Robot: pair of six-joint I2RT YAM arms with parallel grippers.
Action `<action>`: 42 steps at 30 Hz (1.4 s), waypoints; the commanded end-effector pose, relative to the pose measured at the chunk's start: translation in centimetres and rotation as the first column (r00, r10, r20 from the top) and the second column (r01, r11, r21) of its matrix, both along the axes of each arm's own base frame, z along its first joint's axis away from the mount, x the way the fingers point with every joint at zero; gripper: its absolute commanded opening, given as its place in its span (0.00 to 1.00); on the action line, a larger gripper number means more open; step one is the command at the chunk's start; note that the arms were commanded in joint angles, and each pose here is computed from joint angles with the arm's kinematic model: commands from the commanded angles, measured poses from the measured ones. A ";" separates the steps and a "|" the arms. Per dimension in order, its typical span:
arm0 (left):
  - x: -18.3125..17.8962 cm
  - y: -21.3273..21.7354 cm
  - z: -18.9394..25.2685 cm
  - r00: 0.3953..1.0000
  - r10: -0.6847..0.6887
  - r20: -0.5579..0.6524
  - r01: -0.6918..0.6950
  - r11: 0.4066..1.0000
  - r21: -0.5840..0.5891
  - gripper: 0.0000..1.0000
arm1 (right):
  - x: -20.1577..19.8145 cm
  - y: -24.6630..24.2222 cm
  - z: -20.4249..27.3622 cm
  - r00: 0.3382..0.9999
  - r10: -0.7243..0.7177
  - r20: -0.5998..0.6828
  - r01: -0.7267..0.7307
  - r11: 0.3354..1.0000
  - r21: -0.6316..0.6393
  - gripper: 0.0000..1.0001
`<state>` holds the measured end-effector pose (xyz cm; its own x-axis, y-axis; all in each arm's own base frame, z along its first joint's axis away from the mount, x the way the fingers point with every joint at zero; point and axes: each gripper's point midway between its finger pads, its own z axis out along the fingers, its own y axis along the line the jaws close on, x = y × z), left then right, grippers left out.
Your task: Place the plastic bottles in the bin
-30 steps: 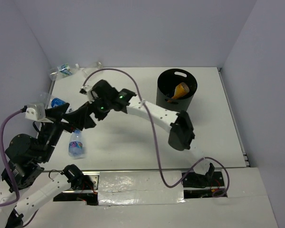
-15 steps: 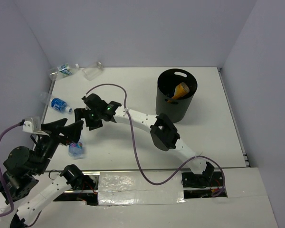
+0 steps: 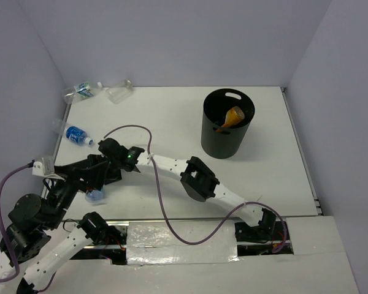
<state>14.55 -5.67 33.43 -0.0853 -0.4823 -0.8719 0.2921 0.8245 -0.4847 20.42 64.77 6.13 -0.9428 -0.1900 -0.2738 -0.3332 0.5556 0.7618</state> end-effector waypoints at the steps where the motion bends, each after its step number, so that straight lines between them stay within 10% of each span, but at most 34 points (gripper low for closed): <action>1: -0.4 0.1 0.3 1.000 -0.009 0.011 0.009 0.999 -0.039 0.99 | -0.9 2.2 1.2 1.000 -0.007 -0.006 0.007 0.997 0.071 0.98; 15: -1.1 1.0 0.4 1.000 0.010 0.007 -0.010 0.997 -0.075 0.99 | 0.1 0.0 0.0 0.999 0.003 0.037 -0.002 1.000 -0.008 0.37; 21: -0.5 0.8 -0.1 1.000 0.025 -0.009 -0.026 0.996 -0.086 0.99 | 3.2 -4.2 4.7 0.954 0.099 0.285 -0.094 0.995 -0.029 0.16; 29: 1.5 1.1 -0.5 0.990 0.124 -0.074 -0.133 0.981 -0.138 0.99 | 4.1 -17.1 18.1 0.659 0.280 0.698 -0.352 0.935 -0.041 0.10; 42: 7.3 -2.5 -2.6 0.956 0.203 -0.211 -0.204 0.979 0.021 0.99 | 13.2 -44.8 34.8 0.302 -0.046 0.952 0.154 0.988 -0.001 0.05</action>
